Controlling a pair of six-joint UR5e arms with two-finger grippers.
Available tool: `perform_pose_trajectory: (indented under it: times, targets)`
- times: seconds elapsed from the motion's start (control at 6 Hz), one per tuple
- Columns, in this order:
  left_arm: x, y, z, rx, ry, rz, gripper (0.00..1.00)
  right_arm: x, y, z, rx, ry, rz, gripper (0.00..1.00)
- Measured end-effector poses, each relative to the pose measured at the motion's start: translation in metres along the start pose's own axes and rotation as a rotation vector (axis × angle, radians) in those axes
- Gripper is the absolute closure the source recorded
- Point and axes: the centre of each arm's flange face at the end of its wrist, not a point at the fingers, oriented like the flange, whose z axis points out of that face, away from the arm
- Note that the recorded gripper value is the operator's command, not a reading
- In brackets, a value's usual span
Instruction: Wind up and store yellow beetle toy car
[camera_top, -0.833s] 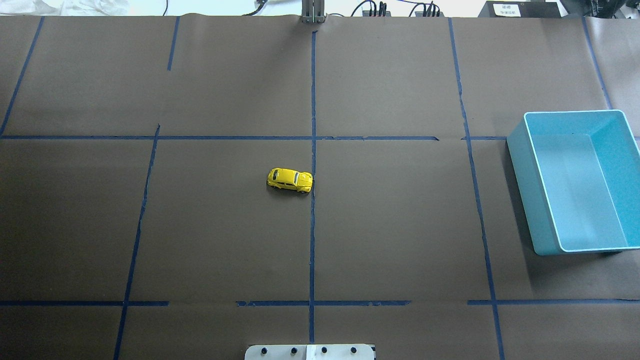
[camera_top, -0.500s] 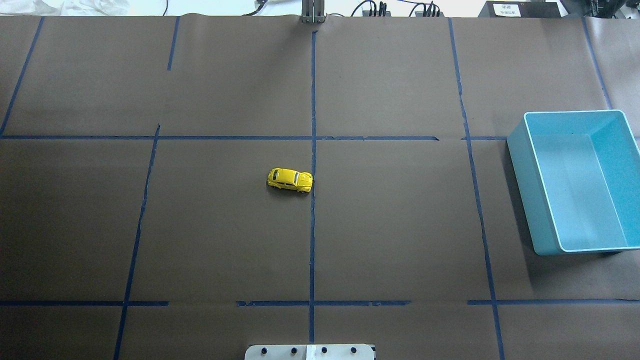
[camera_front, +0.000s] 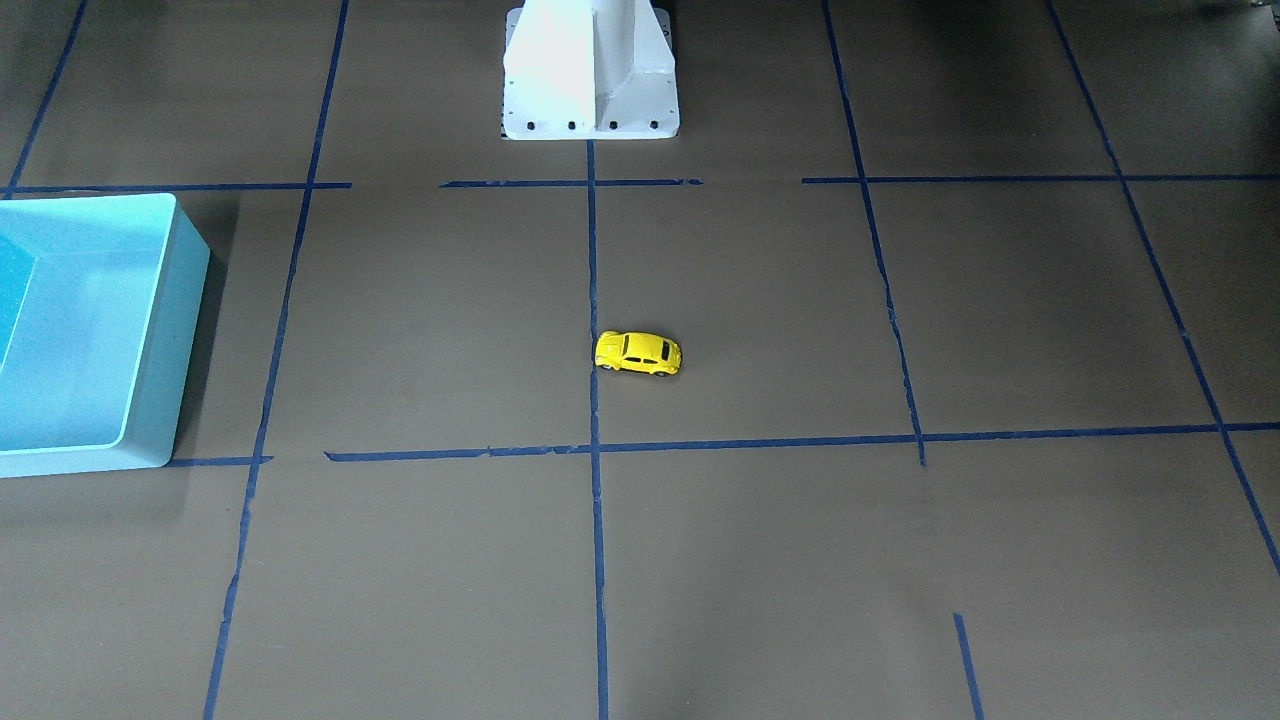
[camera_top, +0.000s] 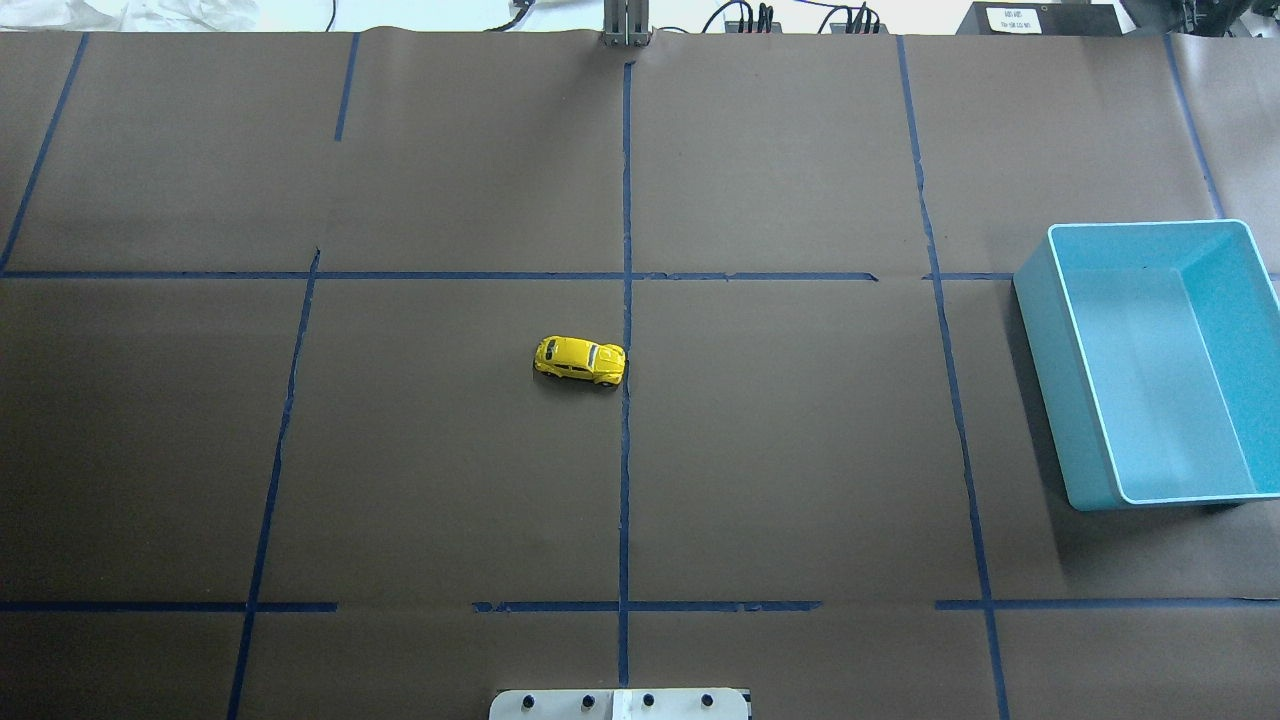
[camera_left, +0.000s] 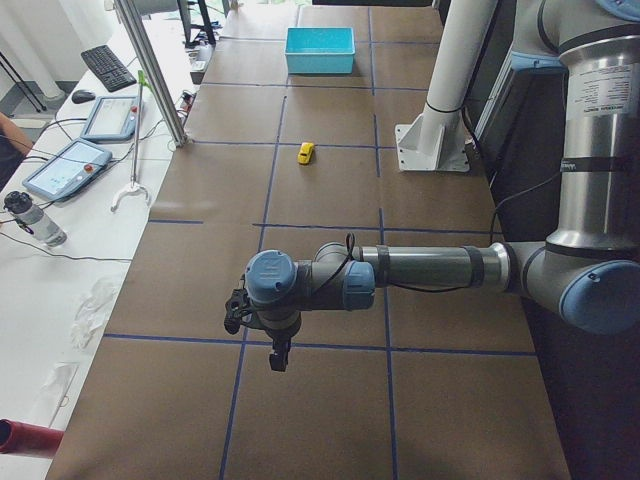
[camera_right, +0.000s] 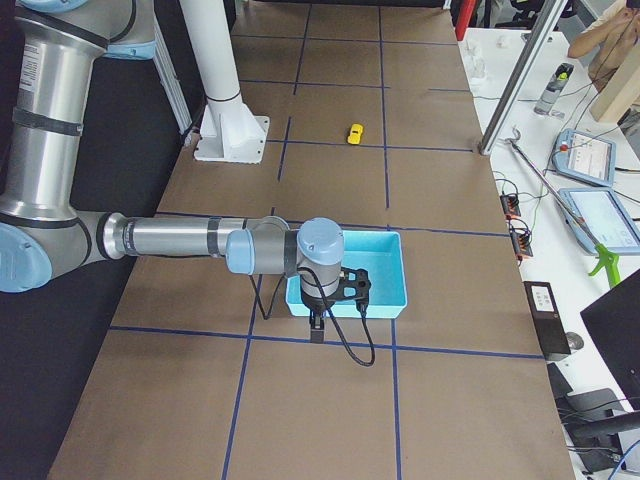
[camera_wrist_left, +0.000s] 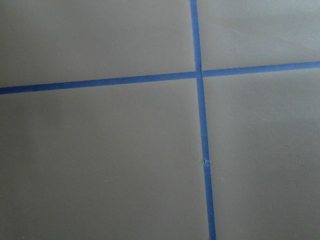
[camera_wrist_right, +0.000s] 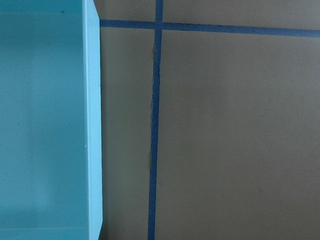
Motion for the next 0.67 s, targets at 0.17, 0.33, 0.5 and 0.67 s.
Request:
perform_pose_trajectory:
  times: [0.17,0.33,0.5,0.67]
  targets:
    - [-0.0002,-0.0005,0.0001,0.000,0.000,0.000,0.00,0.0007,0.0001,0.0008,-0.002,0.000,0.002,0.00]
    - [-0.0003,-0.0005,0.0001,0.000,0.000,-0.001,0.00,0.0013,0.0003,0.0015,-0.003,0.000,0.003,0.00]
    - [-0.0002,-0.0006,0.0001,-0.001,0.000,-0.002,0.00,0.0015,0.0003,0.0018,-0.004,0.000,0.003,0.00]
    - [-0.0001,-0.0008,-0.0001,0.000,0.000,-0.001,0.00,0.0016,0.0003,0.0018,-0.004,0.000,0.003,0.00]
